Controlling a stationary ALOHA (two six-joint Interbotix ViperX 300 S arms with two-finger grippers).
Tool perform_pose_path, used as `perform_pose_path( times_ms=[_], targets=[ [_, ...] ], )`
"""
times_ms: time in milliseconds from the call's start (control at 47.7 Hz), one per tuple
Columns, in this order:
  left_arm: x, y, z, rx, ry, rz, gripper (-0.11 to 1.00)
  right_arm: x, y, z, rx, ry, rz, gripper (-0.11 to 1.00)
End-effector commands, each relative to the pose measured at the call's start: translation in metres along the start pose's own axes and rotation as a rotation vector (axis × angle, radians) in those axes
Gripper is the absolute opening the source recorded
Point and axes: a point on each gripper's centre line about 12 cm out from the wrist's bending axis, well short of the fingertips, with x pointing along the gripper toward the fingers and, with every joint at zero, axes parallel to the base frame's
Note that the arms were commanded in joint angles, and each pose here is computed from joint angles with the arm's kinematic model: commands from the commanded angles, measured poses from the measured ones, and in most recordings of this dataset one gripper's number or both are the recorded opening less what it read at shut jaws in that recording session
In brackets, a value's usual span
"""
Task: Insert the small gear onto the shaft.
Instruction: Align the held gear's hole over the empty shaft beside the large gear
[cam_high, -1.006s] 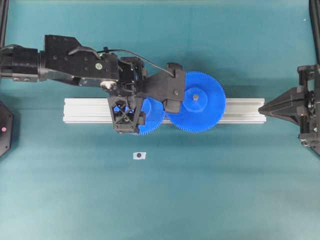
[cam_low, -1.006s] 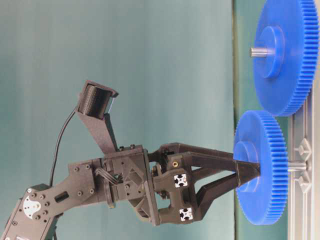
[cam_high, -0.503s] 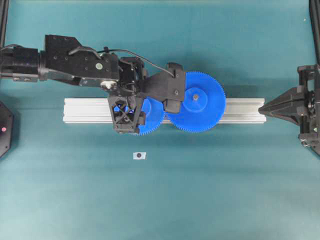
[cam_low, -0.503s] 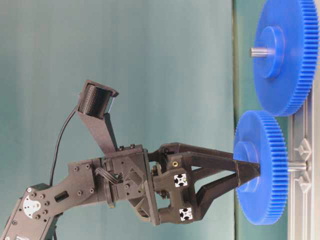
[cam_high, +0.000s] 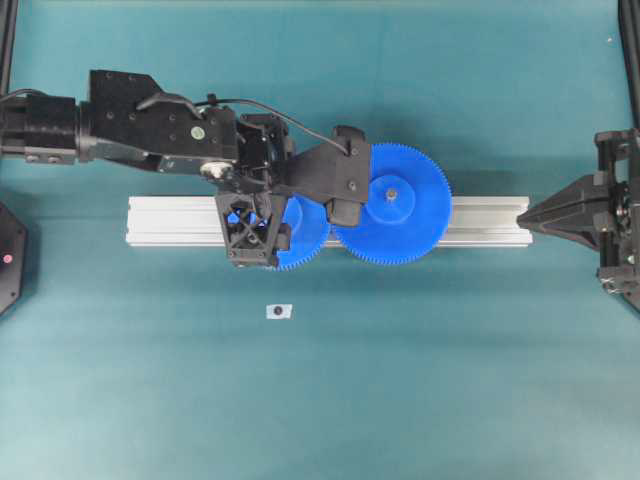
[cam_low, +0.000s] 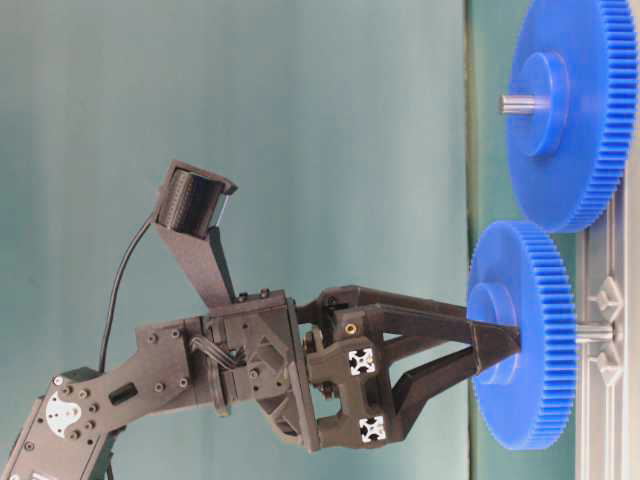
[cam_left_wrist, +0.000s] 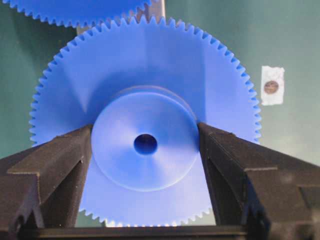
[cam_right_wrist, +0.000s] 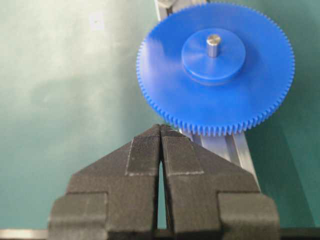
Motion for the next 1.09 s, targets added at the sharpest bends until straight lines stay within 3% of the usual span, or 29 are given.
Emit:
perform_pose_path(
  times_ms=[0, 398, 566, 1069],
  targets=[
    [-0.008, 0.000, 0.001, 0.005, -0.016, 0.006, 0.69, 0.000, 0.001, 0.005, 0.010, -0.014, 0.001, 0.03],
    [-0.013, 0.001, 0.002, -0.009, -0.013, 0.006, 0.70, 0.000, 0.000, 0.004, 0.010, -0.011, 0.000, 0.03],
    [-0.017, -0.002, 0.003, -0.005, 0.006, -0.001, 0.94, 0.000, 0.001, 0.005, 0.010, -0.012, 0.001, 0.03],
    [-0.028, -0.003, 0.009, 0.002, 0.006, -0.002, 0.92, 0.000, 0.001, 0.005, 0.011, -0.014, 0.001, 0.03]
  ],
)
